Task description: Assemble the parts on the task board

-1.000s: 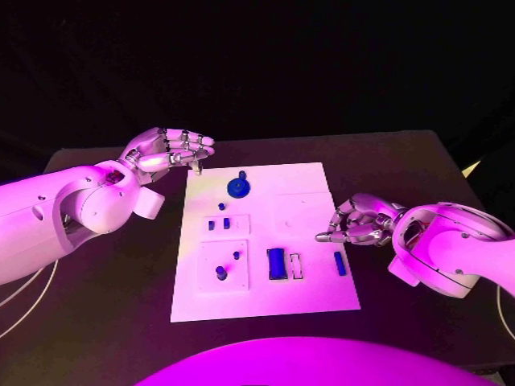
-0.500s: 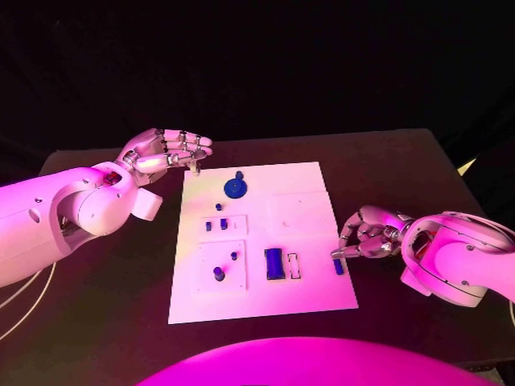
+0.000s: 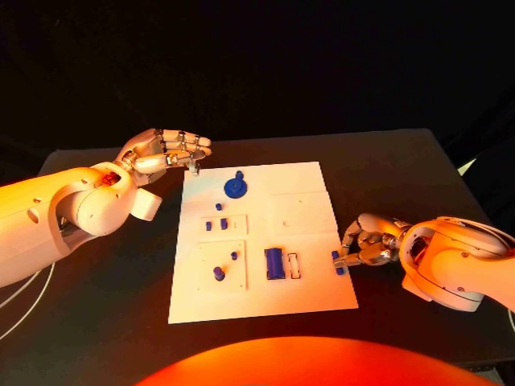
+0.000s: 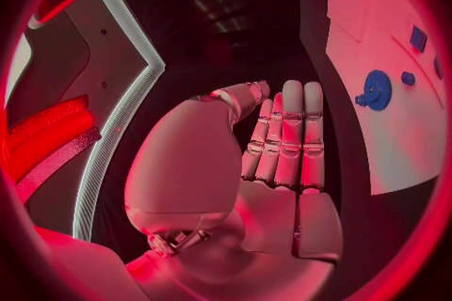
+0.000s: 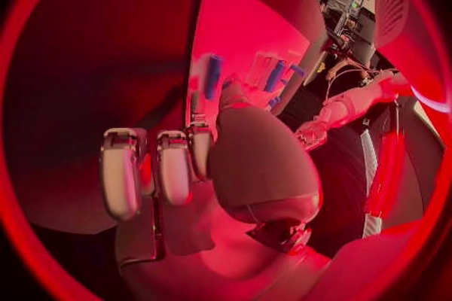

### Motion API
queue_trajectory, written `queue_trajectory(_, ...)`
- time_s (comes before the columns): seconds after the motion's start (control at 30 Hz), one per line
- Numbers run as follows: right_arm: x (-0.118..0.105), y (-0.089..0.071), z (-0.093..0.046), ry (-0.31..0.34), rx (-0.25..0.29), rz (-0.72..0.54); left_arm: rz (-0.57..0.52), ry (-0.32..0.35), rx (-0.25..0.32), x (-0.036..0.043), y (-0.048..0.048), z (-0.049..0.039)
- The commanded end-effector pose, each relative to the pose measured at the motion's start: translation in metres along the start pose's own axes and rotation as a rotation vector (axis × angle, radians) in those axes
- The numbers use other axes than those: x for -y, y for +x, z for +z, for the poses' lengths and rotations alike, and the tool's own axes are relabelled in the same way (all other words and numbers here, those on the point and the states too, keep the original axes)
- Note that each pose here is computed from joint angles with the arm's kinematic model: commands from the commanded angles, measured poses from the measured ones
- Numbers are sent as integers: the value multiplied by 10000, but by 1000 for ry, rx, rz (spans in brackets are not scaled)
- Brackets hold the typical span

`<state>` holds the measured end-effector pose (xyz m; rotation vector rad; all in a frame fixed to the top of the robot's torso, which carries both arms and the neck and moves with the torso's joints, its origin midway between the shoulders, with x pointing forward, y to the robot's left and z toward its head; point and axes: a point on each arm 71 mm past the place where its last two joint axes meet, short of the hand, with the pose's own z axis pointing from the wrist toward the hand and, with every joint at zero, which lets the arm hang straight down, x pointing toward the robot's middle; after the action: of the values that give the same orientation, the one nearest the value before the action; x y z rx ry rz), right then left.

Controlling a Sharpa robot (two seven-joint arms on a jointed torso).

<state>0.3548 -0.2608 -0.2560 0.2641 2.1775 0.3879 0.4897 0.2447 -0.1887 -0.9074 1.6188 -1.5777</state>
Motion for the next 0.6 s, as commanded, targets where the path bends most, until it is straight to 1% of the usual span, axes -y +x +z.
queue_trajectory(0.03,-9,57,9,4,-33,-38,-6,8,-17,11,17,2)
queue_trajectory(0.33,-22,121,52,7,-44,-63,-5,11,-12,13,5,-6)
queue_trajectory(0.6,-65,165,109,9,-23,-102,-3,14,-8,15,-3,-10)
